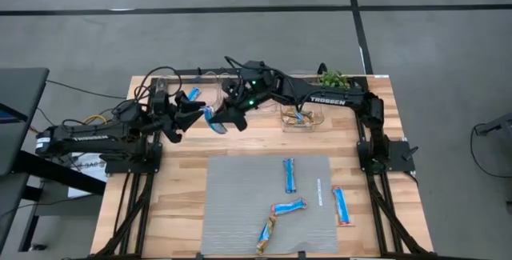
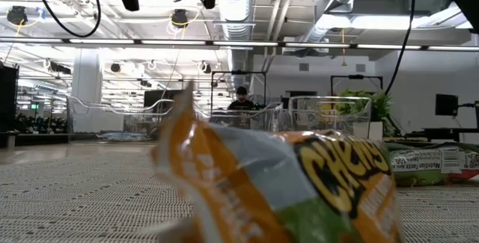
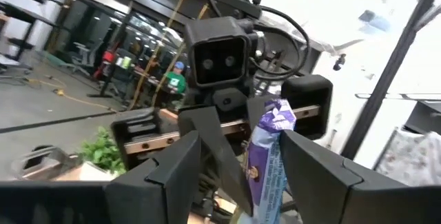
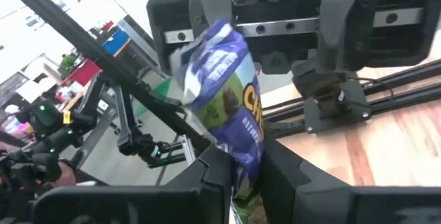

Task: Pick and place Granola Bars by type
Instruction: Put the blue granola bar into the left transparent bin

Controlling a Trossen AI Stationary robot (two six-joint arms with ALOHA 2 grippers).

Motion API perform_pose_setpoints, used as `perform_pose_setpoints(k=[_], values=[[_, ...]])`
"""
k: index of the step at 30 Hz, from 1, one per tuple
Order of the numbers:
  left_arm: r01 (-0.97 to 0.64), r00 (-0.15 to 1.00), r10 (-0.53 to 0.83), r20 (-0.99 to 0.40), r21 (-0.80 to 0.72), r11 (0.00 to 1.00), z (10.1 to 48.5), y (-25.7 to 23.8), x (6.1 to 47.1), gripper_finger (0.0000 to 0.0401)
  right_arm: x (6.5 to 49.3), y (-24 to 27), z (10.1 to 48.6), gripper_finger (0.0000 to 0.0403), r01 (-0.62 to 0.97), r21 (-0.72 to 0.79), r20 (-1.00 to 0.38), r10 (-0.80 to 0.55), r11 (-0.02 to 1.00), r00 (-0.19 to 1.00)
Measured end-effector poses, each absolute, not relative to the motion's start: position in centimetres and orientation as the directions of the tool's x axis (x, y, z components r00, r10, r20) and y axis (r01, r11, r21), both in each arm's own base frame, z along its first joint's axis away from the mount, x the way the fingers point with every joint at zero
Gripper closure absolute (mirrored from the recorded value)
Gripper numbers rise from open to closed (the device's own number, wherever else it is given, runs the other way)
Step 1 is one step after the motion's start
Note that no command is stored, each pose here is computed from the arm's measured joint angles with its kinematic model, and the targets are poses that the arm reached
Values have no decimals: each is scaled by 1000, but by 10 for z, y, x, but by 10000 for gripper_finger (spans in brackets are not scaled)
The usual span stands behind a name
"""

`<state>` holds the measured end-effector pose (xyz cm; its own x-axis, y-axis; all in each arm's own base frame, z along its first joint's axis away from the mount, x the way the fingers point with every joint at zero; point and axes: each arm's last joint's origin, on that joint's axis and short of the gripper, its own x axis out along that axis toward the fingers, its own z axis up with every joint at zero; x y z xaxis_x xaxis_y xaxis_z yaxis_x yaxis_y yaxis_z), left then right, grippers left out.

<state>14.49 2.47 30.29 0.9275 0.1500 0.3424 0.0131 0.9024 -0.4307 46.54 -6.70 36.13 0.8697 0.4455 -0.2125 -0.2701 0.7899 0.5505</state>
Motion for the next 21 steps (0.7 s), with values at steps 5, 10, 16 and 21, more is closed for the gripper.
perform_pose_setpoints(k=[5, 10, 16, 21], values=[[30, 924, 137, 358, -424, 905, 302, 26, 153, 207, 465, -67, 361, 356, -273, 550, -213, 448, 789, 868], [38, 917, 136, 375, -421, 906, 304, 26, 153, 207, 465, -72, 361, 356, -262, 550, -213, 437, 793, 874], [79, 895, 108, 433, -394, 916, 309, 25, 151, 210, 464, -77, 361, 356, -249, 551, -217, 424, 796, 879], [80, 898, 106, 428, -395, 915, 309, 25, 151, 235, 464, -76, 361, 356, -256, 550, -212, 430, 795, 878]])
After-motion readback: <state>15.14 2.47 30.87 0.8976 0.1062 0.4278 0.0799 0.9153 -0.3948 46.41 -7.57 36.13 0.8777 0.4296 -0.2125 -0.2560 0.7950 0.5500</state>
